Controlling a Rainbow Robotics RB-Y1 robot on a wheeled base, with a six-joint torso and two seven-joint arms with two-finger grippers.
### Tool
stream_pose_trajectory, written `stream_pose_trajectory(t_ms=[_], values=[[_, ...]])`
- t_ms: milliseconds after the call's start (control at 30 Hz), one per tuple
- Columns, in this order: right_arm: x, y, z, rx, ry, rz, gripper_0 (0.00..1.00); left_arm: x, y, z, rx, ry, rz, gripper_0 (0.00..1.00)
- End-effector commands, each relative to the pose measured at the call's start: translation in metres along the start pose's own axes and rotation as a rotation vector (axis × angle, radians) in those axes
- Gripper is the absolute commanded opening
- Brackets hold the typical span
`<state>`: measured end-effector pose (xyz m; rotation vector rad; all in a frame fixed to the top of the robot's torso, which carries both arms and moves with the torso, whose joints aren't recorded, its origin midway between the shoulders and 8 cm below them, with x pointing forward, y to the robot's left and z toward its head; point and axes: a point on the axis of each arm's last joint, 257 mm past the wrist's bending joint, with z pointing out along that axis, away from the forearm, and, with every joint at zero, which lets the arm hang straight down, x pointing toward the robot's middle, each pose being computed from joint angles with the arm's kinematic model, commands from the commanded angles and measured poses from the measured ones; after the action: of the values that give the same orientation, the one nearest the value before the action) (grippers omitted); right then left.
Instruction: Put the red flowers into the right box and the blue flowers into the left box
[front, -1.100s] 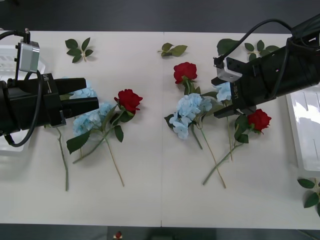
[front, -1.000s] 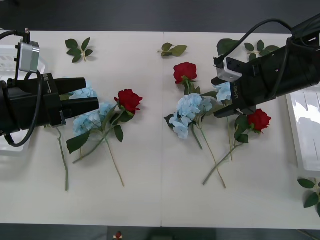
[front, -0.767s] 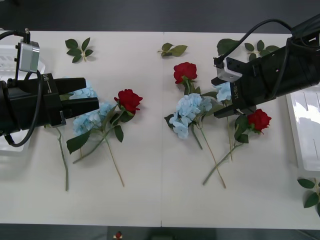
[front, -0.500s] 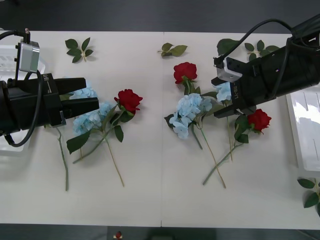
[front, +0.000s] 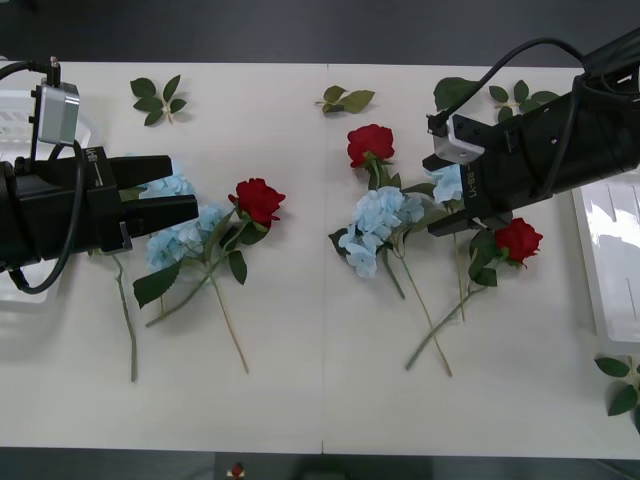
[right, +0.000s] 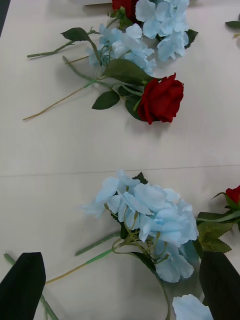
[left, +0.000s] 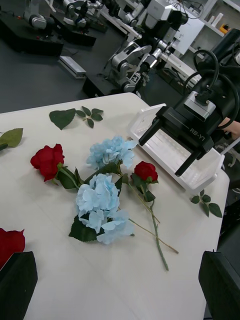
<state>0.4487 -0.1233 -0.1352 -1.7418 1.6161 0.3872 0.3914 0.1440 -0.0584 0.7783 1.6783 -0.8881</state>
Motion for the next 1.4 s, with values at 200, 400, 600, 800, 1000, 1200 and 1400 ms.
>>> stream_pose_trajectory(t_ms=[200,400,600,800,1000,1200,1400], values=[[-0.018,-0.007,-0.004,0.018,-0.025,-0.048,0.90,-0.018,0.000,-0.002,0.000,-0.004,0.078,0.94],[-0.018,-0.007,-0.004,0.018,-0.025,-0.048,0.90,-0.018,0.000,-0.002,0.000,-0.004,0.078,0.94],[-0.018,-0.007,-0.004,0.018,-0.025,-0.048,0.90,-0.018,0.000,-0.002,0.000,-0.004,0.078,0.94],[-0.018,-0.007,-0.004,0.018,-0.025,-0.048,0.90,0.010,0.004,0.001,0.001,-0.013,-0.040,0.94],[0.001,0.034,0.023,-0.080,-0.042,0.044,0.89,-0.015,0.017,-0.003,-0.005,-0.017,-0.035,0.93],[0.004,0.033,-0.006,-0.112,-0.005,0.174,0.90,-0.027,0.072,-0.018,-0.038,0.029,-0.180,0.94],[0.041,0.045,-0.040,-0.120,0.211,0.705,0.90,0.000,0.127,-0.036,-0.166,0.173,-0.341,0.94]])
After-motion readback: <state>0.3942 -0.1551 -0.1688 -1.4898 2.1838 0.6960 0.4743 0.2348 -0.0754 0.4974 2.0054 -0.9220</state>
